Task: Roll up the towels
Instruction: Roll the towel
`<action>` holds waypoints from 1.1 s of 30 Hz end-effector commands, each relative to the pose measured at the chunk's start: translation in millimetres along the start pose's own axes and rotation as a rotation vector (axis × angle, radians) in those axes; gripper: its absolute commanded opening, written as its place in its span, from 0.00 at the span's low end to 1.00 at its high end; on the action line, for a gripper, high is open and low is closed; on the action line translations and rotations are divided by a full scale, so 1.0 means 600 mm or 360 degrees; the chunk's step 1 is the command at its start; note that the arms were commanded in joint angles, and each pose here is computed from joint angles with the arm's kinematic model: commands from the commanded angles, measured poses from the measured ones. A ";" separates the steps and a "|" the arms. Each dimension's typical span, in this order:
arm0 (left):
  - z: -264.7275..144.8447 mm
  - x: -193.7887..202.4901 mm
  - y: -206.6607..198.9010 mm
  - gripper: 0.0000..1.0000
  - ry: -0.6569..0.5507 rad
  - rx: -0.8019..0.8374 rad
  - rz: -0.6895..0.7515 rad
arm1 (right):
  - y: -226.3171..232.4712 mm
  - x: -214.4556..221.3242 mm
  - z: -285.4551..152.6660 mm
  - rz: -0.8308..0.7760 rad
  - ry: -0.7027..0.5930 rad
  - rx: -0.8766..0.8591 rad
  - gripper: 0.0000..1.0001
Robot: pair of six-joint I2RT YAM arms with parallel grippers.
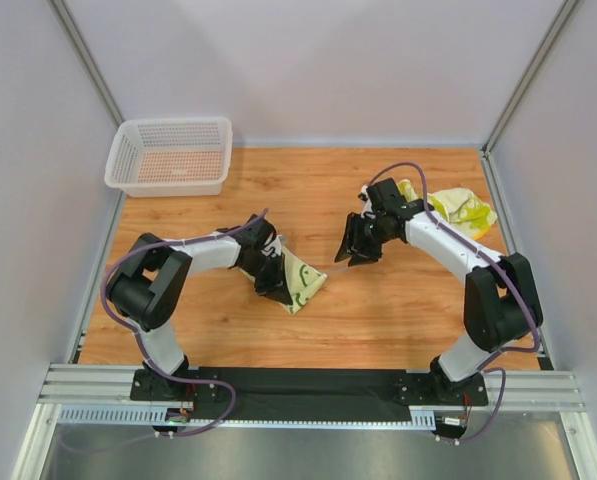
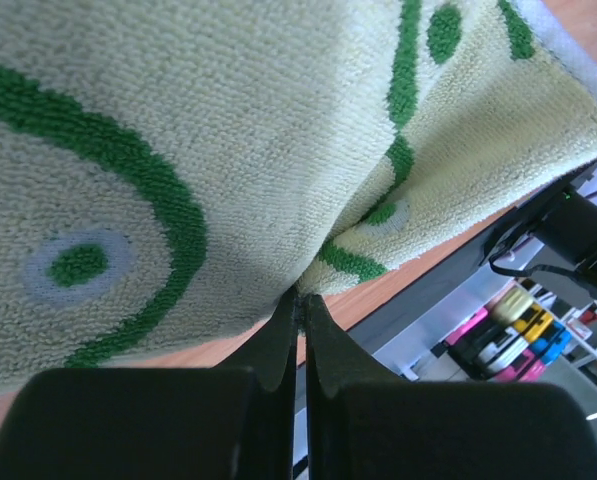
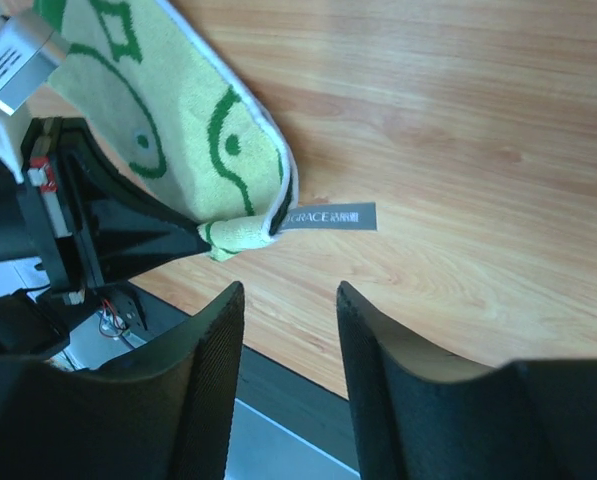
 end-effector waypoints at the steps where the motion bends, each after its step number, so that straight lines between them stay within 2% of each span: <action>1: 0.003 -0.001 0.000 0.00 -0.0004 0.0042 -0.0074 | 0.037 0.000 -0.022 -0.0136 -0.0085 -0.0211 0.45; 8: -0.012 -0.009 0.014 0.00 -0.0073 0.0068 -0.0204 | 0.079 0.023 -0.042 -0.0274 -0.0054 -0.0319 0.53; 9: -0.011 -0.010 0.016 0.00 -0.0068 0.0067 -0.0210 | 0.095 0.028 -0.058 -0.0244 -0.0019 -0.0360 0.53; 11: -0.011 -0.014 0.012 0.00 -0.0070 0.0077 -0.0207 | 0.163 -0.004 -0.122 -0.0223 -0.0119 -0.0487 0.55; 13: -0.010 -0.020 0.007 0.00 -0.0069 0.0093 -0.0206 | 0.209 -0.019 -0.174 -0.0013 -0.0141 -0.0517 0.60; 16: -0.011 -0.028 0.003 0.00 -0.0063 0.0095 -0.0177 | 0.321 -0.059 -0.320 0.0132 -0.0366 -0.0713 0.70; 17: -0.012 -0.030 0.003 0.00 -0.0058 0.0082 -0.0171 | 0.340 -0.062 -0.355 0.0181 -0.0424 -0.0737 0.88; 18: -0.011 -0.030 0.005 0.00 -0.0049 0.0068 -0.0163 | 0.340 -0.059 -0.372 0.0405 -0.0454 -0.0648 1.00; 20: -0.017 -0.032 0.005 0.00 -0.0039 0.0035 -0.0121 | 0.362 -0.062 -0.419 0.0531 -0.0531 -0.0673 1.00; 23: -0.018 -0.031 0.011 0.00 -0.0007 -0.0016 -0.0106 | 0.401 -0.043 -0.530 0.0650 -0.0634 -0.0969 1.00; 25: -0.014 -0.029 0.016 0.00 0.0023 -0.0036 -0.0102 | 0.410 -0.049 -0.554 0.0801 -0.0656 -0.1095 1.00; 29: -0.011 -0.034 0.020 0.00 0.0046 -0.0062 -0.0097 | 0.421 -0.040 -0.626 0.0887 -0.0699 -0.1366 1.00; 31: -0.007 -0.039 0.021 0.00 0.0047 -0.0065 -0.0096 | 0.423 -0.051 -0.647 0.0867 -0.0747 -0.1411 1.00; 33: -0.002 -0.041 0.023 0.00 0.0058 -0.0068 -0.0104 | 0.419 -0.066 -0.630 0.0901 -0.0706 -0.1377 1.00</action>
Point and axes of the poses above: each gripper's point midway between its finger pads, its own z axis out along the fingers, its own y axis along the line the jaws close on, x = y × z, the point moved 3 cm from there along -z, back along the fingers, and after that the axes turned 3 degrees about z, right-handed, at the moved point
